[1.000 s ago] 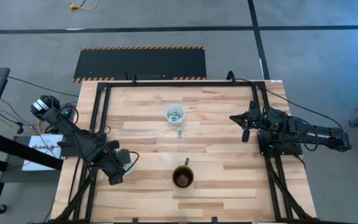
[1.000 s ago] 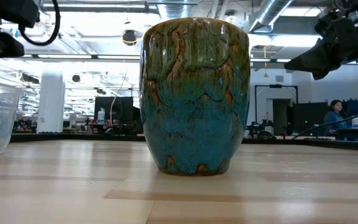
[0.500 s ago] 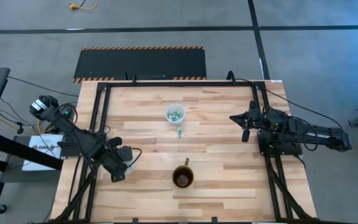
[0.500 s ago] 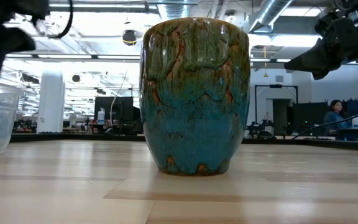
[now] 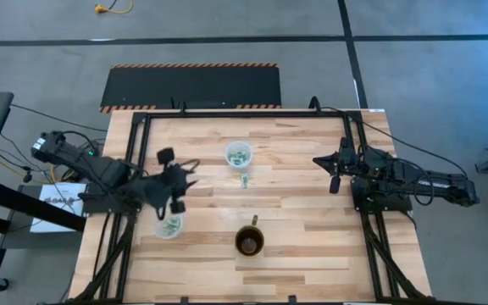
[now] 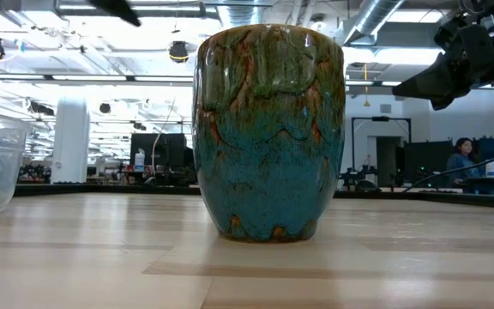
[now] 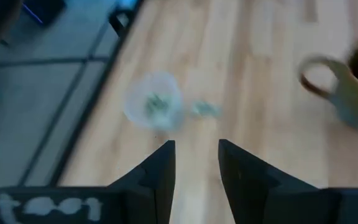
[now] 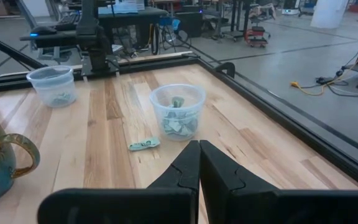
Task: Pick and place items into bin
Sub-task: Adjust the top transparent bin
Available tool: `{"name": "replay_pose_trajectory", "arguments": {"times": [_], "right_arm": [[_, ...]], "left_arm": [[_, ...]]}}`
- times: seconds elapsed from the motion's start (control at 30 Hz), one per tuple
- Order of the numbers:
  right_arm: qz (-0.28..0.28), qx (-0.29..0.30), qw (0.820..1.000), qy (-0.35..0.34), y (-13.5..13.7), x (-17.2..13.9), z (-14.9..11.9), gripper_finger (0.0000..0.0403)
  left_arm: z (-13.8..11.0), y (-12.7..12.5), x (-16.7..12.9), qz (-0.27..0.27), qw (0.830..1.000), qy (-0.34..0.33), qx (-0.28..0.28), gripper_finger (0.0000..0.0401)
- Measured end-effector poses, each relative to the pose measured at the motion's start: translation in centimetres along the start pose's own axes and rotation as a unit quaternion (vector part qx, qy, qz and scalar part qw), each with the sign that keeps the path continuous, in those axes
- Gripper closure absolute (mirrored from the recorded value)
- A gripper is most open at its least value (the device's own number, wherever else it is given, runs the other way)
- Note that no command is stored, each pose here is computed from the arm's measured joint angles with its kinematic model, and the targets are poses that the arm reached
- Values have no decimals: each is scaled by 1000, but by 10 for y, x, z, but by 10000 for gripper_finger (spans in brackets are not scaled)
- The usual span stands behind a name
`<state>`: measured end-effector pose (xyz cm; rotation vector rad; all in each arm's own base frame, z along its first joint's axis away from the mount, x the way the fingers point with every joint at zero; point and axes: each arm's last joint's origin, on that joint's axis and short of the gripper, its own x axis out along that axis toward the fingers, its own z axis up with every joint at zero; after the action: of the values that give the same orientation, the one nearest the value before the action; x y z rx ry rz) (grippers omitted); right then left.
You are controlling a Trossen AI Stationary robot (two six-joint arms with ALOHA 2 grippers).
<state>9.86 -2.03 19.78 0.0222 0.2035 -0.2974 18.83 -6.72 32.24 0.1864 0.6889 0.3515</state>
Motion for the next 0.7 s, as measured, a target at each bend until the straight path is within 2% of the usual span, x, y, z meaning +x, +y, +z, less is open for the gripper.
{"name": "replay_pose_trajectory", "arguments": {"times": [0.1,0.17,0.3,0.43,0.5,0.7], "right_arm": [[0,0,1000,0,0,0,0,403],[0,0,1000,0,0,0,0,403],[0,0,1000,0,0,0,0,403],[0,0,1000,0,0,0,0,403],[0,0,1000,0,0,0,0,403],[0,0,1000,0,0,0,0,403]], "left_arm": [[16,15,11,24,999,-35,5,290],[23,29,20,32,998,-43,-10,290],[23,65,42,9,998,-14,-69,290],[5,97,66,-49,990,24,-126,290],[-5,107,80,-59,987,31,-147,290],[-37,122,129,-63,984,81,-149,290]]}}
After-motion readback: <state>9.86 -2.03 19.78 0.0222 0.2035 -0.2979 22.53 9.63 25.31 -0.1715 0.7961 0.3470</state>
